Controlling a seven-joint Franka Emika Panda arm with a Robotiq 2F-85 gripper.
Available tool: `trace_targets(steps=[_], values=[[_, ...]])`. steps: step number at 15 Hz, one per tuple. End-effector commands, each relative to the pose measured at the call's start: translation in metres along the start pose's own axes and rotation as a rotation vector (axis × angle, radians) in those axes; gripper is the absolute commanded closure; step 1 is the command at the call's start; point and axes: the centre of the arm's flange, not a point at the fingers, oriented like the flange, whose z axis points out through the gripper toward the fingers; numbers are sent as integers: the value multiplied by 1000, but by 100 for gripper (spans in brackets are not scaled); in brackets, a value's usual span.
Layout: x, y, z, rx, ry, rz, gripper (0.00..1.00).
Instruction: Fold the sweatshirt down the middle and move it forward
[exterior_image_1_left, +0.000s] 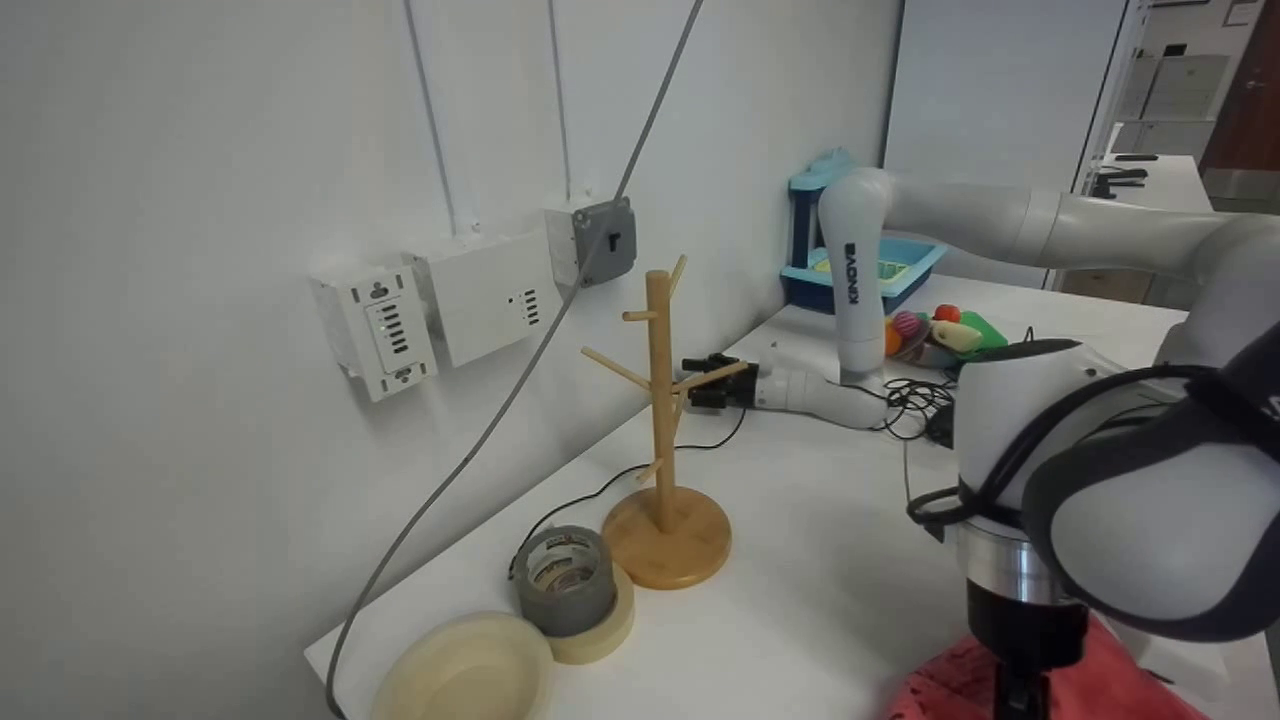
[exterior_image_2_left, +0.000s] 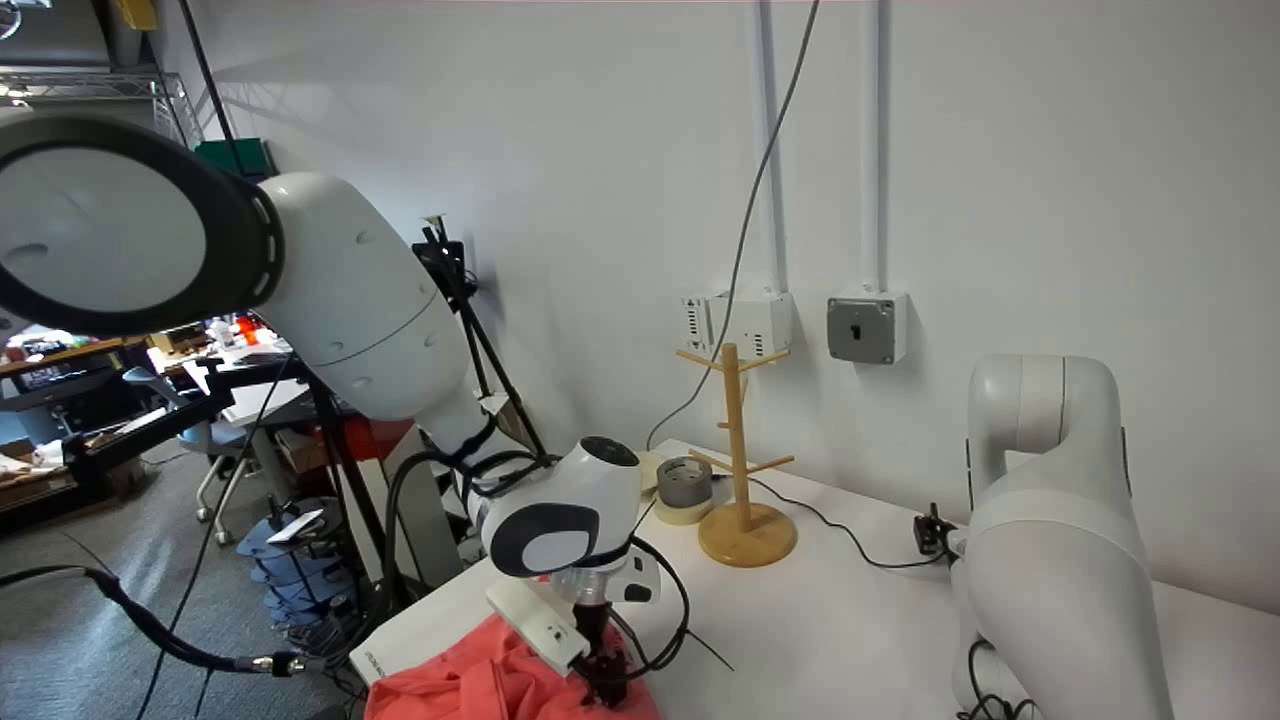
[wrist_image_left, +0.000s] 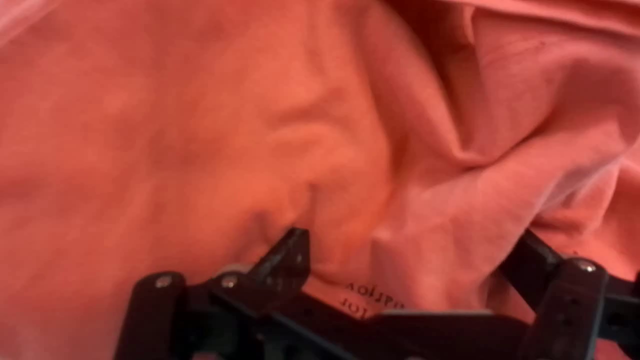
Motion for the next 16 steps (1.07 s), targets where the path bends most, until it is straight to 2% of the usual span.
trace_targets(steps=[1, 6, 12, 16], values=[[26, 16, 6, -86, 15, 11, 0], [60, 25, -8, -188, 76, -69, 0], [121, 31, -40, -307, 229, -178, 0], [139, 35, -54, -354, 296, -210, 0]])
